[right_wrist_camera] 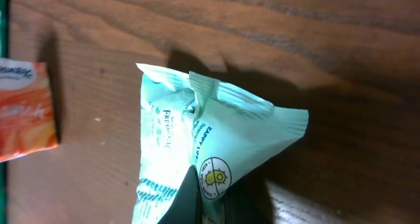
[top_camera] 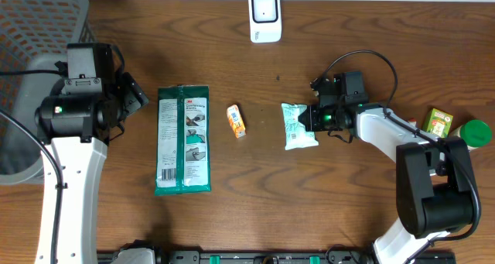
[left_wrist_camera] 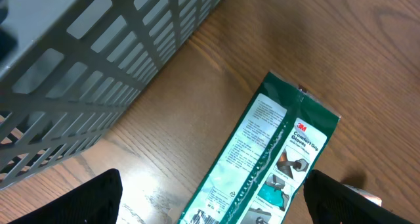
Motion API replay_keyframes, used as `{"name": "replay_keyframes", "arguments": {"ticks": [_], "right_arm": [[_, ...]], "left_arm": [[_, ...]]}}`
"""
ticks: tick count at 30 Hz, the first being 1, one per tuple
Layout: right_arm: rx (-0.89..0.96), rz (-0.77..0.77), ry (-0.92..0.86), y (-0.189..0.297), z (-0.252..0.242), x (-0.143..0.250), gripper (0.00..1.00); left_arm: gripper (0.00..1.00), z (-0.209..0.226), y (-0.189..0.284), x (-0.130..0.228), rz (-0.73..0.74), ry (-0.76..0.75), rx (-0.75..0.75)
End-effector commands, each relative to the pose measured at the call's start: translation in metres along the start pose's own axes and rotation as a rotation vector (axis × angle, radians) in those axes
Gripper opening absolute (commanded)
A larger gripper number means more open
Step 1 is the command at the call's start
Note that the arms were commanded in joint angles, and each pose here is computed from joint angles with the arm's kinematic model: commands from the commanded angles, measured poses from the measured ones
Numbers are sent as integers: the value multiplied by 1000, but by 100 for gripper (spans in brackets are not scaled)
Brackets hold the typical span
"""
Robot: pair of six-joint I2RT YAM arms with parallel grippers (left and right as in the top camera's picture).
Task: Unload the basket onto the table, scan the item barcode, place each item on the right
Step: 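Lift the mint-green wipes pack with the right gripper toward the scanner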
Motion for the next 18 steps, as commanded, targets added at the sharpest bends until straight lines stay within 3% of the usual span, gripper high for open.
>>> {"name": "replay_keyframes", "arguments": {"ticks": [1, 10, 18], "right_arm": [[-123, -15, -2, 19, 18, -7, 1], [-153, -122, 19, 77, 28, -25, 1], [-143, -164, 30, 99, 33, -28, 1]], "left_arm": [[89, 3, 3, -3, -14, -7, -11], [89, 3, 3, -3, -14, -7, -11], [89, 3, 3, -3, -14, -7, -11]]}}
Point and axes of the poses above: each gripper's point midway between its finger pads, its own y axis back along the fingers, its own z axis along the line the jaws close on, x = y × z, the point moved 1 cm from there along y, back along the fingers, and after that the axes turned 8 degrees about -y, right-handed, at the moved point
